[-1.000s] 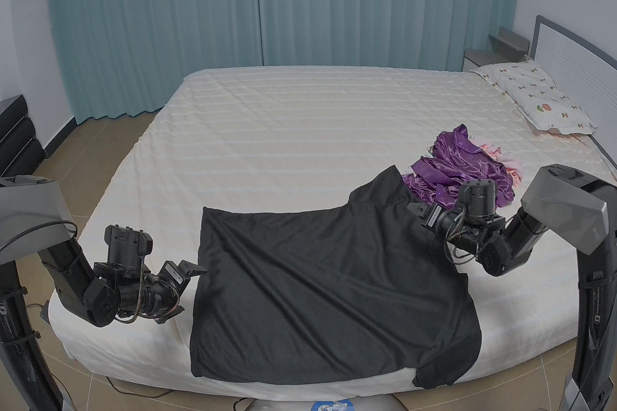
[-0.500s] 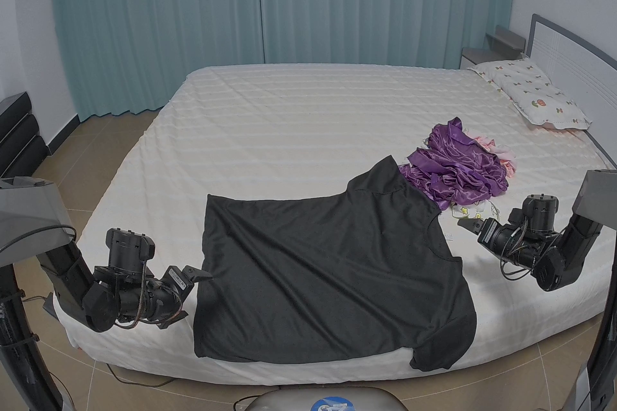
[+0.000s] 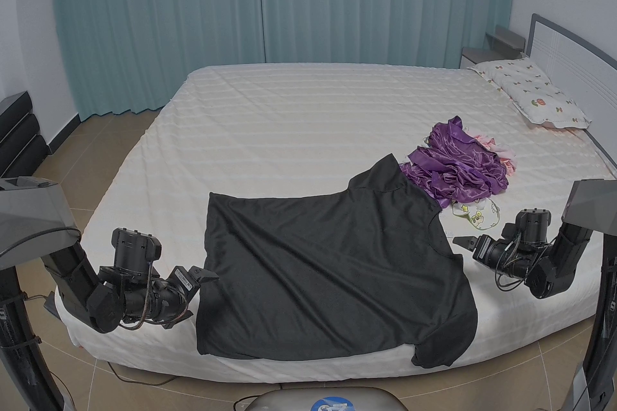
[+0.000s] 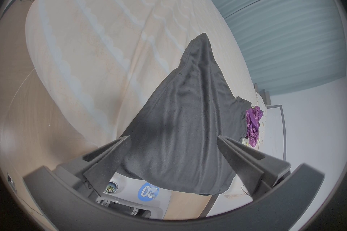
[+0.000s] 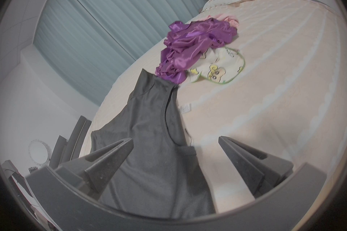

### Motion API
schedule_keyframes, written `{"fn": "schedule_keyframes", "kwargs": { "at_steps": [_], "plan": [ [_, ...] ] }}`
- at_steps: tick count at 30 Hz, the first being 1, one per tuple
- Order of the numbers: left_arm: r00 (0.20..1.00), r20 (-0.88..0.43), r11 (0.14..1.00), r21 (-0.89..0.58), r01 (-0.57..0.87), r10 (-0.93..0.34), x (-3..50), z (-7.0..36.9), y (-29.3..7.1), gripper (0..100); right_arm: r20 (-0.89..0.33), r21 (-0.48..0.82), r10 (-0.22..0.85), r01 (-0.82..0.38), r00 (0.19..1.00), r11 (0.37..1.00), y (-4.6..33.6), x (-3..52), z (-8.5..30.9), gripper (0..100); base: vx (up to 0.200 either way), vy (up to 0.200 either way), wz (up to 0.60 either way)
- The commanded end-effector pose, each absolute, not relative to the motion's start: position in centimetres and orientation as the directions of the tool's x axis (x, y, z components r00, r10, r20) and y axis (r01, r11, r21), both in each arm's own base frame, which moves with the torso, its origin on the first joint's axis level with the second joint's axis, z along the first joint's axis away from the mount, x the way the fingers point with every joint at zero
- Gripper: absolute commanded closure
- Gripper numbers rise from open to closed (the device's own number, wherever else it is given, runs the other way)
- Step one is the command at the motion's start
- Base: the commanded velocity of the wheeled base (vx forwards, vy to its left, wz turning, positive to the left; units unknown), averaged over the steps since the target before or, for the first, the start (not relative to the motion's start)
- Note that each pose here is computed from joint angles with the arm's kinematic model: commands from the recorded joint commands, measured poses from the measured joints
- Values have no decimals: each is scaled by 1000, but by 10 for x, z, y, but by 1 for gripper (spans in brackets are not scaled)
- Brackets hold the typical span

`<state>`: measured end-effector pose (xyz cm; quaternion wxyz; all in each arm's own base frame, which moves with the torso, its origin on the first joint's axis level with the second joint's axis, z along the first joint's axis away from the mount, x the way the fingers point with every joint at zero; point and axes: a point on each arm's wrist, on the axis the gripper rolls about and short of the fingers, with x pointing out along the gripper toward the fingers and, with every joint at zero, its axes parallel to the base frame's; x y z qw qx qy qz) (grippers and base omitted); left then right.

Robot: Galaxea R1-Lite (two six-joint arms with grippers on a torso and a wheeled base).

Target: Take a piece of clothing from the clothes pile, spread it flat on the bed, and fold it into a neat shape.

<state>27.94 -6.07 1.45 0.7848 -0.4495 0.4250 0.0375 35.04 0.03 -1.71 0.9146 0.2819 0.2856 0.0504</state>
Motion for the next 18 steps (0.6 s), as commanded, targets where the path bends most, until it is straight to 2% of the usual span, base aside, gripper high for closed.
{"fn": "schedule_keyframes", "kwargs": {
  "at_steps": [1,6,10,14,18],
  "plan": [
    [630,-705,595,-671,-442,-327,278,13,-62,0,-526,539,270,71,806,839,6,345,-27,0,0,-200,0],
    [629,-706,598,-669,-441,-326,278,13,-62,0,-541,536,332,12,773,844,3,336,-30,0,0,-200,0],
    [629,-706,599,-669,-439,-327,278,13,-62,0,-559,518,347,-10,753,855,0,328,-34,0,0,0,0],
    [629,-706,599,-669,-440,-326,278,13,-62,0,-574,526,435,-95,694,845,5,315,-40,0,0,0,0],
    [627,-708,600,-667,-442,-325,279,12,-63,0,-581,534,468,-122,666,837,13,312,-45,0,0,0,0]
  ]
}}
